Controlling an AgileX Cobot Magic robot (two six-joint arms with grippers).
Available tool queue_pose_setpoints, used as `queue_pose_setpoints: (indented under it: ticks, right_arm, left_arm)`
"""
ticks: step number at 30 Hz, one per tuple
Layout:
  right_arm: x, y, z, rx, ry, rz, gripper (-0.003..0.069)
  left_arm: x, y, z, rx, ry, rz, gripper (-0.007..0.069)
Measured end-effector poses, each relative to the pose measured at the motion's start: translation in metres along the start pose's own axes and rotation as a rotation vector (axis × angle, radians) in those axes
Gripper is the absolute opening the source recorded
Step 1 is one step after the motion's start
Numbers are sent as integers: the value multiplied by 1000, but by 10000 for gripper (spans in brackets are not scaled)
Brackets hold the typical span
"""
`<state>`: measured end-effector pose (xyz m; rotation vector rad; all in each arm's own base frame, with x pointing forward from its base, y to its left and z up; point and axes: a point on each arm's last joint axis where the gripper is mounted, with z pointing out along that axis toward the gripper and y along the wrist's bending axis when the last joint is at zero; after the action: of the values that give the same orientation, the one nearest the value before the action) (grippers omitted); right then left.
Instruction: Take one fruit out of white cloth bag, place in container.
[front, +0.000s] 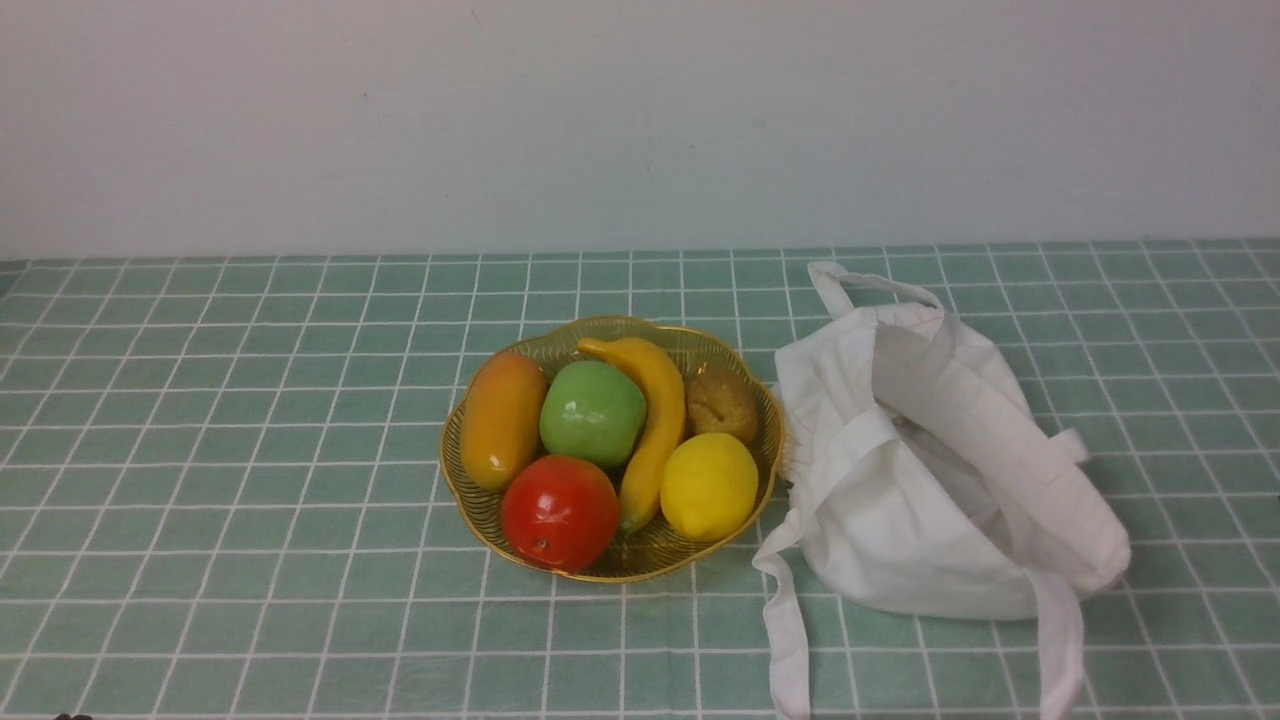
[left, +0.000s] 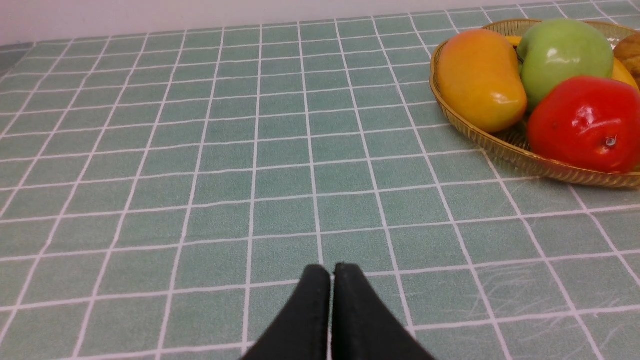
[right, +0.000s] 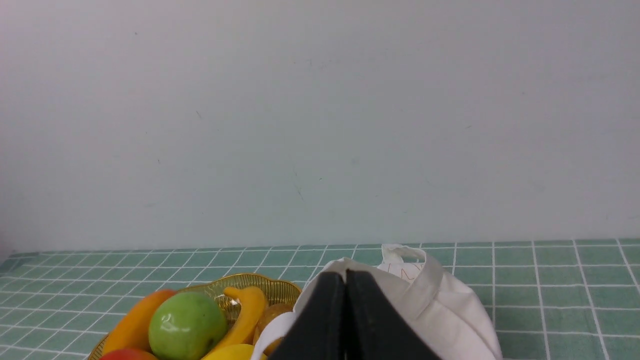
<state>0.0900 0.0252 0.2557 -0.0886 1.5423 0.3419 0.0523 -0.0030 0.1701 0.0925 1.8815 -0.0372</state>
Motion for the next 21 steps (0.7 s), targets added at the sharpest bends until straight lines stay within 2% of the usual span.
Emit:
queue_pose_setpoints:
  ticks: [21]
  right_arm:
    - [0,1,0,-12,3,10,-12]
  left_arm:
    - [0,0,0,0,0,0,-8]
